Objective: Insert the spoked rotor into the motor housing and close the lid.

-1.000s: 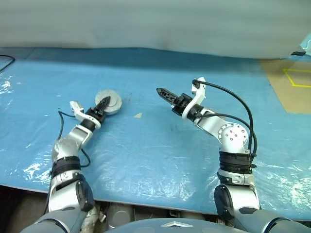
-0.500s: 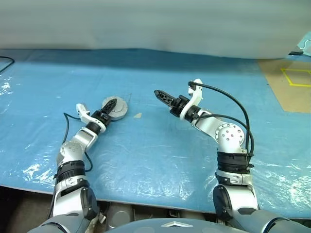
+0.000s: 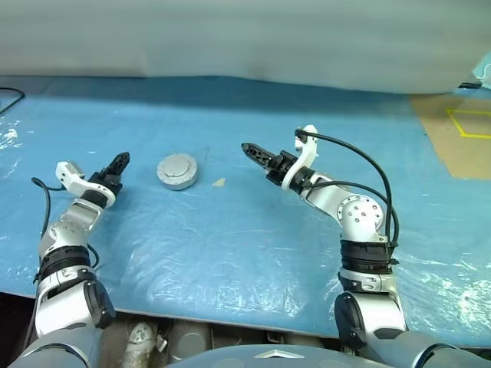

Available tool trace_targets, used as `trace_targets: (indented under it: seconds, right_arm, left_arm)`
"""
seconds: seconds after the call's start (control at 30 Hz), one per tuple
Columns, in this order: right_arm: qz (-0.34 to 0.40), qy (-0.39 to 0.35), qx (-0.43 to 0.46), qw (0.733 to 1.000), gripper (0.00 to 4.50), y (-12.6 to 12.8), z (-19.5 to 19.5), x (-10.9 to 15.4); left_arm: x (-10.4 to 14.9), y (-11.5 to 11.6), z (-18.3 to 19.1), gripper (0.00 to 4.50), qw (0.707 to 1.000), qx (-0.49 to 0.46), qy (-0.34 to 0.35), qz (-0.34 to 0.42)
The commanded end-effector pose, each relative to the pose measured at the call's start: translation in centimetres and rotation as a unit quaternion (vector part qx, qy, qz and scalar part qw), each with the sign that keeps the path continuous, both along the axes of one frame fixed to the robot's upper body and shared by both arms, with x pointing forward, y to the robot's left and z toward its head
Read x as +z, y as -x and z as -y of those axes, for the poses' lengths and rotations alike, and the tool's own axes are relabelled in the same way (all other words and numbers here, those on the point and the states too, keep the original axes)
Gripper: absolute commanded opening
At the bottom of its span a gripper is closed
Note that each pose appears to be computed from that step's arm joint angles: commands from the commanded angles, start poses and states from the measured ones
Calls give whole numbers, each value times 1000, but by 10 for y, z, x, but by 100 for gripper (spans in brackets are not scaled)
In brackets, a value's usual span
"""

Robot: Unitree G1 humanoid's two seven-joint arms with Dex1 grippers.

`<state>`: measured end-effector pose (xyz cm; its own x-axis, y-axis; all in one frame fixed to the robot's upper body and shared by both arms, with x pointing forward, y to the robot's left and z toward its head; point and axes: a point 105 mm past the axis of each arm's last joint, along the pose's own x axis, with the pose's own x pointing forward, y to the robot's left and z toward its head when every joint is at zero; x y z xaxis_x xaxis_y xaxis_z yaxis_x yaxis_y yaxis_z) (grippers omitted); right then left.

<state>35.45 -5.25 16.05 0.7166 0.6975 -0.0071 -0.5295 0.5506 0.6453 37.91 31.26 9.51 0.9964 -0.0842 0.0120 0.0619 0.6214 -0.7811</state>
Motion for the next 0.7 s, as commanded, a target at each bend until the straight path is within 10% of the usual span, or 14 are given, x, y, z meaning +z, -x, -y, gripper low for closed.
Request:
trace_targets:
  seconds: [0.03, 0.3, 0.43, 0.7]
  right_arm:
    - [66, 16, -2, 998, 395, -1, 3, 24]
    - [235, 198, -74, 949, 395, -8, 42, 43]
    - [246, 252, -80, 932, 395, -7, 58, 35]
    - [215, 305, -76, 925, 395, 13, 51, -6]
  left_arm:
    - [79, -12, 30, 448, 987, -87, -38, 130]
    - [154, -14, 141, 448, 915, -276, -127, 267]
    - [119, 17, 203, 448, 836, -422, -218, 275]
    - [59, 57, 229, 448, 780, -485, -275, 283]
